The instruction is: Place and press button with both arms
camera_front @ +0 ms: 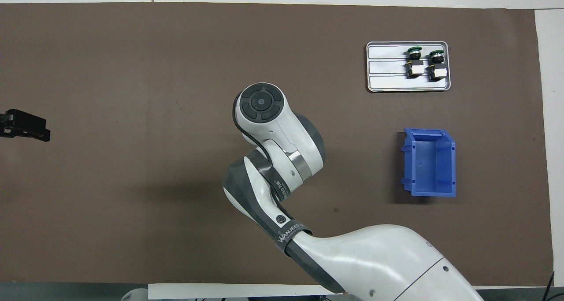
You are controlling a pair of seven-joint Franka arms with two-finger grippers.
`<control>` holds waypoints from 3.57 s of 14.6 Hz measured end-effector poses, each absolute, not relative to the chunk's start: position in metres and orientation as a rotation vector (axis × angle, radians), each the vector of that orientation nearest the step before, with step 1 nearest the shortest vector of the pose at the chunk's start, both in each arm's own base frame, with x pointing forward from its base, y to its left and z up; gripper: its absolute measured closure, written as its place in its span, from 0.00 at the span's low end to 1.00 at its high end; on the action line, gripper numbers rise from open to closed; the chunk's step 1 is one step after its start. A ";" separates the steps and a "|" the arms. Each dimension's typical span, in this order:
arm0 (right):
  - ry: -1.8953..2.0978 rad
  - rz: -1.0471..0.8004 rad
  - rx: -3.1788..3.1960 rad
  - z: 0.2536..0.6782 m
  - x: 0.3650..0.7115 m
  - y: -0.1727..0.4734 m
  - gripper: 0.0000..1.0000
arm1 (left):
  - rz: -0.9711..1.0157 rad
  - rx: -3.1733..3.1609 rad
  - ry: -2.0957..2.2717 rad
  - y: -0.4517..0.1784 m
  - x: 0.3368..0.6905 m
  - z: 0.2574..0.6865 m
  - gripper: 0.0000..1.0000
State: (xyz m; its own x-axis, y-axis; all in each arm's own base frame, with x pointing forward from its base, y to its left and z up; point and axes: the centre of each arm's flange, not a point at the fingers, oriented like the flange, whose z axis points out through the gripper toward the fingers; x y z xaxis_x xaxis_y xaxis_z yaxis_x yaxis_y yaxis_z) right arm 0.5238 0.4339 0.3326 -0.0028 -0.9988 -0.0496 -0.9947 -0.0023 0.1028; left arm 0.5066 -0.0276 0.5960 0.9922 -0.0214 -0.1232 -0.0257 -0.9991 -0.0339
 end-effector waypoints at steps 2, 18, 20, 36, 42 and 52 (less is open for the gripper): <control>-2.202 -0.164 2.188 0.326 0.521 0.434 0.67 | 0.191 -3.100 0.036 -0.028 0.507 0.596 0.00; -2.037 -0.175 2.328 0.379 0.553 0.395 0.03 | 0.190 -3.096 -0.056 -0.027 0.507 0.595 0.00; -1.876 -0.213 2.449 0.425 0.573 0.333 0.02 | 0.184 -3.089 -0.156 -0.029 0.507 0.595 0.00; -0.447 -0.188 3.129 0.570 0.583 0.033 0.02 | 0.131 -2.838 -1.269 -0.270 0.499 0.478 0.00; -0.325 -0.217 3.155 0.593 0.557 -0.015 0.02 | 0.122 -2.671 -1.637 -0.362 0.476 0.426 0.01; -0.205 -0.248 3.177 0.583 0.545 -0.064 0.02 | 0.121 -2.470 -1.866 -0.427 0.458 0.336 0.01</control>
State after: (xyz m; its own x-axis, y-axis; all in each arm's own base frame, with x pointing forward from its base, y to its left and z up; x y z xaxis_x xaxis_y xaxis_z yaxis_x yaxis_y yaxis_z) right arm 0.5446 -0.0638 0.5830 0.9797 -0.1234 -0.1580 -0.1314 -0.9905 -0.0410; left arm 0.4579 -0.4266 0.3362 0.2718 0.9617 -0.0361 0.9583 -0.2739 -0.0818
